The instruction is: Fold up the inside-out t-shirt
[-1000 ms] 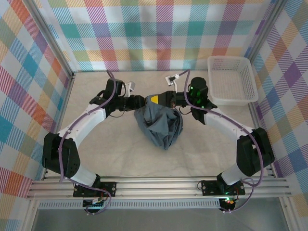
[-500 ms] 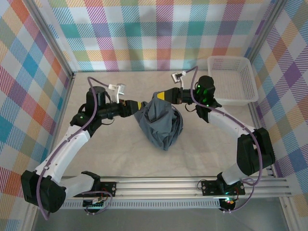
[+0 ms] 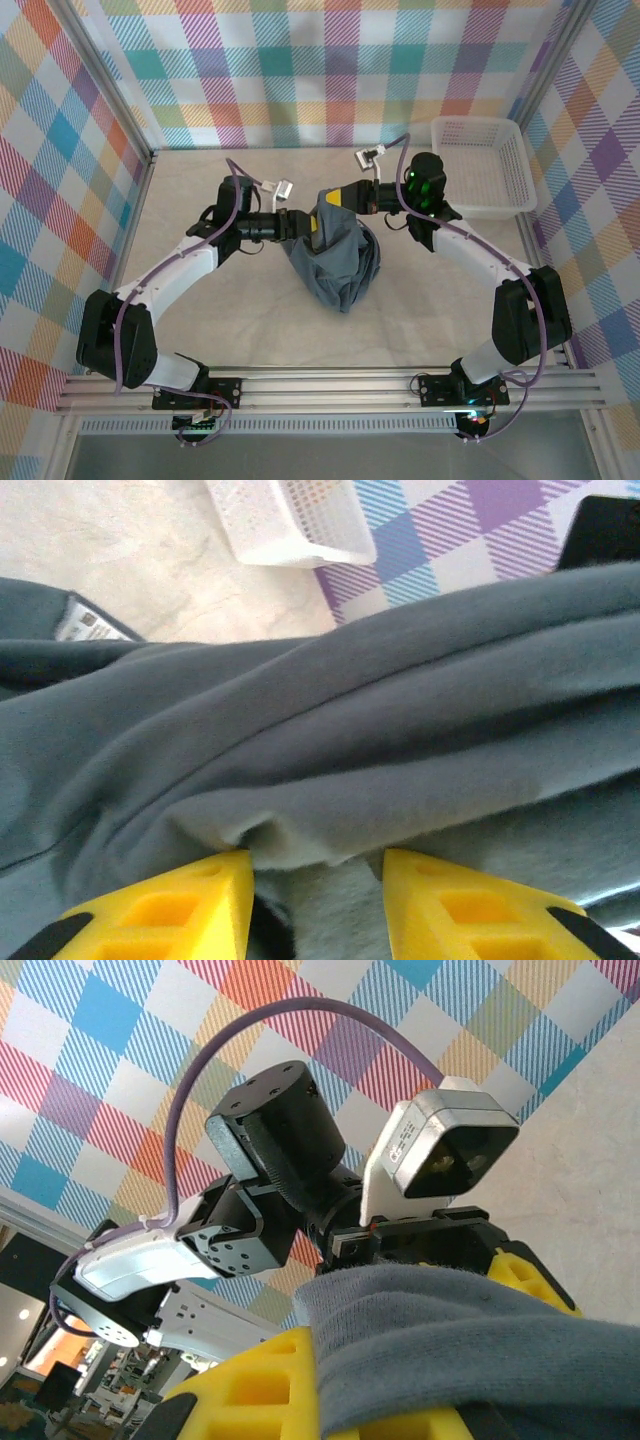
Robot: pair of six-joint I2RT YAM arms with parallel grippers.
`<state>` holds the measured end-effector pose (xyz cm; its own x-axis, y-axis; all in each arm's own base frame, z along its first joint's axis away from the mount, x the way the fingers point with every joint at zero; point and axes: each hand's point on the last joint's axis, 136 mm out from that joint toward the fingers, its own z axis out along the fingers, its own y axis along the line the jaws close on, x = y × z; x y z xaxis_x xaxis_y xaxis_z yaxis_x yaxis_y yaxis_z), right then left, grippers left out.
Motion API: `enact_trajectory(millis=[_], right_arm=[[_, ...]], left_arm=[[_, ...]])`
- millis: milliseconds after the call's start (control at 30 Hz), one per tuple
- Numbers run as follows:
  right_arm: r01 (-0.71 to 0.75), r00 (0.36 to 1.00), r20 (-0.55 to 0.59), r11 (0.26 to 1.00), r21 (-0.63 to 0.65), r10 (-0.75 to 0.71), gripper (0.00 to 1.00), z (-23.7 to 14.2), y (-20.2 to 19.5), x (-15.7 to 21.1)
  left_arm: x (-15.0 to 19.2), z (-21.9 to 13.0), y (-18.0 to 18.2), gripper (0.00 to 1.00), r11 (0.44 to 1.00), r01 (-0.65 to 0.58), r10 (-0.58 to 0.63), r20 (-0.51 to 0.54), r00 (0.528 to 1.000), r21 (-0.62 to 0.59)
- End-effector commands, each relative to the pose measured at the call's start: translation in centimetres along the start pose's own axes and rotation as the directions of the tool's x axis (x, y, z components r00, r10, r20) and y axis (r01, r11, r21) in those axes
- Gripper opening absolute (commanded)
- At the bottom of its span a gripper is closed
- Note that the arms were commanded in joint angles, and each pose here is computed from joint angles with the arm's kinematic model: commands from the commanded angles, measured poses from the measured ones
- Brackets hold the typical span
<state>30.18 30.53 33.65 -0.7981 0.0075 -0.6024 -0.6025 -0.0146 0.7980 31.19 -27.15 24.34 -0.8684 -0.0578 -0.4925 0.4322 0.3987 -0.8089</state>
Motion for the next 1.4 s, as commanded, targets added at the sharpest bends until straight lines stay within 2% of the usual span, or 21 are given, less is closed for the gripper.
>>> enact_trajectory(millis=[0,100,167,300,367,467,533,700,767,900,1000,1067,1167,1267,1300,1367], right_arm=[[0.093,0.995,0.025,0.996,-0.004,-0.093,0.00,-0.3,1.8,-1.2],[0.098,0.994,0.045,0.995,0.010,-0.099,0.00,-0.6,1.6,-1.8],[0.102,0.993,0.056,0.995,0.017,-0.103,0.00,-0.8,1.5,-2.0],[0.109,0.992,0.060,0.994,0.018,-0.110,0.00,-1.0,1.6,-2.3],[0.104,0.993,0.056,0.994,0.015,-0.105,0.00,-1.0,1.6,-2.3],[0.099,0.993,0.059,0.995,0.019,-0.100,0.00,-0.9,1.4,-2.4],[0.100,0.993,0.062,0.995,0.021,-0.101,0.00,-0.9,1.4,-2.5],[0.103,0.992,0.066,0.994,0.022,-0.104,0.00,-1.0,1.5,-2.6],[0.101,0.993,0.066,0.995,0.024,-0.103,0.00,-1.0,1.5,-2.5],[0.098,0.992,0.073,0.994,0.038,-0.100,0.00,-1.1,1.2,-2.6],[0.075,0.994,0.078,0.994,0.083,-0.082,0.00,-1.4,0.0,-2.4],[0.038,0.994,0.093,0.985,0.167,-0.054,0.00,-2.1,-2.1,-2.2],[-0.066,0.991,0.136,0.911,0.407,0.011,0.00,-4.9,-8.3,-0.7],[-0.053,0.998,0.066,0.870,0.490,0.023,0.00,-5.9,-11.9,2.5],[-0.060,0.998,0.030,0.870,0.489,0.052,0.04,-5.6,-12.2,3.6],[-0.083,0.995,-0.004,0.875,0.478,0.096,0.23,-5.2,-11.5,4.4]], left_arm=[[-0.5,-0.2,-2.6,0.36,0.994,0.002,-0.004,0.018,1.000,0.109],[0.1,-0.5,-3.0,0.42,0.992,0.019,-0.021,0.017,1.000,0.125],[0.6,-0.8,-2.9,0.51,0.993,0.024,-0.026,0.014,1.000,0.113],[2.0,-1.4,-1.4,0.76,0.999,0.033,-0.033,0.005,0.999,0.026],[2.1,-1.6,-1.4,0.79,0.999,0.028,-0.029,0.018,0.999,0.025],[1.4,-1.2,-2.1,0.71,0.996,0.048,-0.052,0.053,0.997,0.078],[1.0,-0.7,-2.1,0.61,0.993,0.071,-0.077,0.060,0.995,0.091],[0.9,0.1,-2.2,0.55,0.990,0.084,-0.090,0.049,0.995,0.110],[0.7,-0.1,-2.6,0.44,0.990,0.079,-0.086,0.057,0.995,0.119],[0.5,-0.8,-3.2,0.13,0.992,0.066,-0.075,0.079,0.994,0.109],[0.5,-1.5,-3.6,0.00,0.994,0.054,-0.063,0.097,0.993,0.095],[0.4,-2.0,-4.4,0.00,0.994,0.042,-0.052,0.108,0.993,0.099],[-1.1,-3.5,-7.2,0.00,0.991,0.021,-0.042,0.158,0.987,0.130],[-3.3,-5.4,-10.1,0.00,0.994,-0.003,-0.022,0.222,0.975,0.112],[-3.9,-5.8,-10.9,0.00,0.994,-0.015,-0.011,0.236,0.972,0.109],[-4.7,-6.2,-12.0,0.00,0.993,-0.032,0.003,0.253,0.968,0.111]])
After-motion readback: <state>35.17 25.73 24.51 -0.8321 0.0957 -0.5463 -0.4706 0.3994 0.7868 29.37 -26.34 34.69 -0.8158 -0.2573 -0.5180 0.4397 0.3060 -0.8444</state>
